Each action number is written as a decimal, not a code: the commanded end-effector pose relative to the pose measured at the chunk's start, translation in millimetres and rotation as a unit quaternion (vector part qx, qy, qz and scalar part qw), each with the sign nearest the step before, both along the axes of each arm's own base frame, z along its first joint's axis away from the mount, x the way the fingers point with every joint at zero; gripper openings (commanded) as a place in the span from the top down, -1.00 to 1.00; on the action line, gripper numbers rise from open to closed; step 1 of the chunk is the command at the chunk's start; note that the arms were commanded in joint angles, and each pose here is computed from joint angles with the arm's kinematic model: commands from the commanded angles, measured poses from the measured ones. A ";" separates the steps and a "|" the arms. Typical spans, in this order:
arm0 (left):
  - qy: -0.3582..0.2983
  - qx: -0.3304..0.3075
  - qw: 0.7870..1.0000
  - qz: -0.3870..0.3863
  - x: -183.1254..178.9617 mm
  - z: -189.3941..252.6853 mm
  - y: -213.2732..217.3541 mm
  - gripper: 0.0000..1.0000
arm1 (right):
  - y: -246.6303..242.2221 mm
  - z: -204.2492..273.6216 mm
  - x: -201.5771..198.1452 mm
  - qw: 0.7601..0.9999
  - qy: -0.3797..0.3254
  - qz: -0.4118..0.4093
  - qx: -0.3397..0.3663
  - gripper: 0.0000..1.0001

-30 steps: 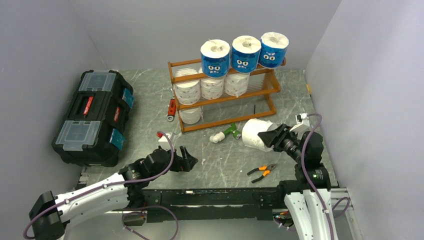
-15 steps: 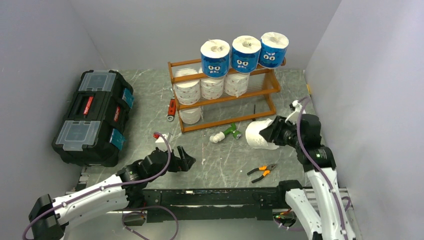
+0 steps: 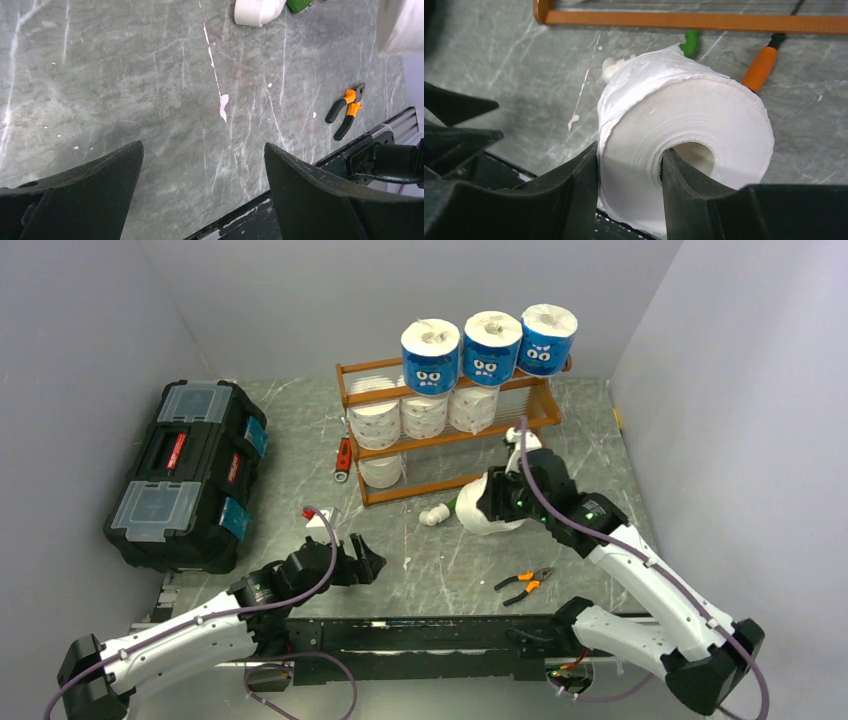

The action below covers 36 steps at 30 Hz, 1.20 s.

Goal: Place and organize the paper towels onto the shelf
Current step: Adjust the paper towel at the center of the board.

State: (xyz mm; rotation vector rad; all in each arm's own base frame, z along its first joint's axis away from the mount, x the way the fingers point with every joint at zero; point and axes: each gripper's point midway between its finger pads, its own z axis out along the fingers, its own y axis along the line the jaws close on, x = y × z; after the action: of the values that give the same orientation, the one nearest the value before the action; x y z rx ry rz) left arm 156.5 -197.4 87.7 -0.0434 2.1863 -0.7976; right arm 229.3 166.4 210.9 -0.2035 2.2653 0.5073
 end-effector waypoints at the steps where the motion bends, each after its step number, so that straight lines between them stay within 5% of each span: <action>1: -0.026 -0.003 1.000 0.015 7.1 15.6 4.1 -0.95 | 12.8 10.8 -0.5 0.997 -0.048 -0.005 -0.055 0.40; 8: -0.025 0.009 0.999 0.021 7.2 11.4 9.2 -0.96 | 49.3 -31.6 -30.8 0.989 -0.022 0.036 -0.139 0.40; 24: -0.027 0.012 0.999 0.031 6.8 6.0 16.0 -0.98 | 81.5 -83.8 -46.2 0.981 0.036 0.088 -0.169 0.22; 36: -0.018 0.018 0.999 0.033 6.2 2.6 16.6 -0.99 | 83.4 -54.3 -51.7 0.987 0.032 0.089 -0.133 -0.71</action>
State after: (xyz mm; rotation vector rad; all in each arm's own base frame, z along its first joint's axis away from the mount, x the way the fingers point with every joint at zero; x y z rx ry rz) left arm 160.1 -181.9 88.1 -0.0790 2.1641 -0.7325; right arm 172.5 236.9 115.7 -0.6020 2.4668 0.1849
